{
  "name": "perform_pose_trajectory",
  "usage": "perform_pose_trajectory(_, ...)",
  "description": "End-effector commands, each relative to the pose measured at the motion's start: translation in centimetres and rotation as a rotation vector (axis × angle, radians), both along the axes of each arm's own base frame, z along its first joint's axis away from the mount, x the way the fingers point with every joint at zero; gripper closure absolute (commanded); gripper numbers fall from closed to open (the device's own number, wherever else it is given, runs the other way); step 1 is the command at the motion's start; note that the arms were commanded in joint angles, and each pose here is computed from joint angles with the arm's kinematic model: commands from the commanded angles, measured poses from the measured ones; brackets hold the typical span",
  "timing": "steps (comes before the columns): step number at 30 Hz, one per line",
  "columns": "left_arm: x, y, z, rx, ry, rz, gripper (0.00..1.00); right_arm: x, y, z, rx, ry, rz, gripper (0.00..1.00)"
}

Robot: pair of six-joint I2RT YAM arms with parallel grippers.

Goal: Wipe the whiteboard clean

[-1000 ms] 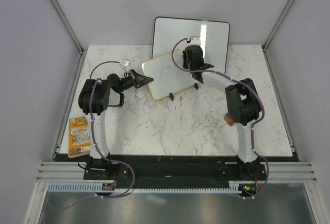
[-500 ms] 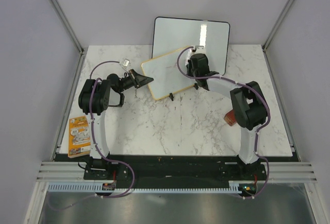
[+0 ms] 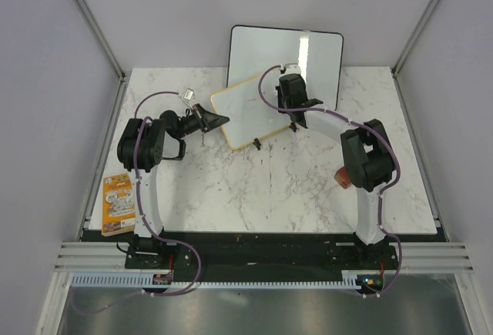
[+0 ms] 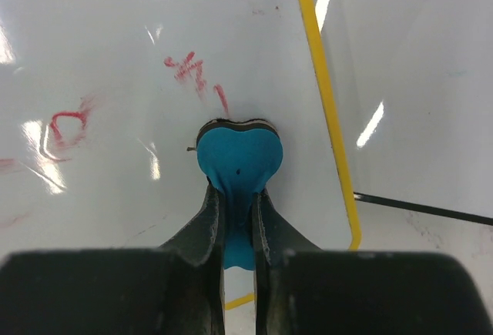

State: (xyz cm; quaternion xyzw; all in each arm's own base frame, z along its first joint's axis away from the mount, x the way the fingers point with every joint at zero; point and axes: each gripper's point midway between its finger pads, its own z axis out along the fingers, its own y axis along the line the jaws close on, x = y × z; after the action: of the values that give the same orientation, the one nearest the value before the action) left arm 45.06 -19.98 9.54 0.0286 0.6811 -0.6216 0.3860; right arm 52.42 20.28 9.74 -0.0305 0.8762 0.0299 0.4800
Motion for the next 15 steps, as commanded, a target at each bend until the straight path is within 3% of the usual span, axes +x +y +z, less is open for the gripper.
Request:
perform_pose_trajectory(1, -2.3, -0.9, 1.8, 0.016, -0.256, -0.093, 0.98, 2.1, 1.1, 0.5, -0.016, -0.023, 0.035, 1.0)
perform_pose_trajectory(8, -2.3, -1.0, 1.8, 0.014, -0.255, -0.096, 0.98, 4.1, 1.7, 3.5, 0.007, -0.093, 0.053, 1.0)
perform_pose_trajectory(15, -2.3, -1.0, 1.8, 0.016, -0.256, -0.096, 0.98, 2.7, 0.0, -0.9, -0.039, 0.009, 0.008, 1.0)
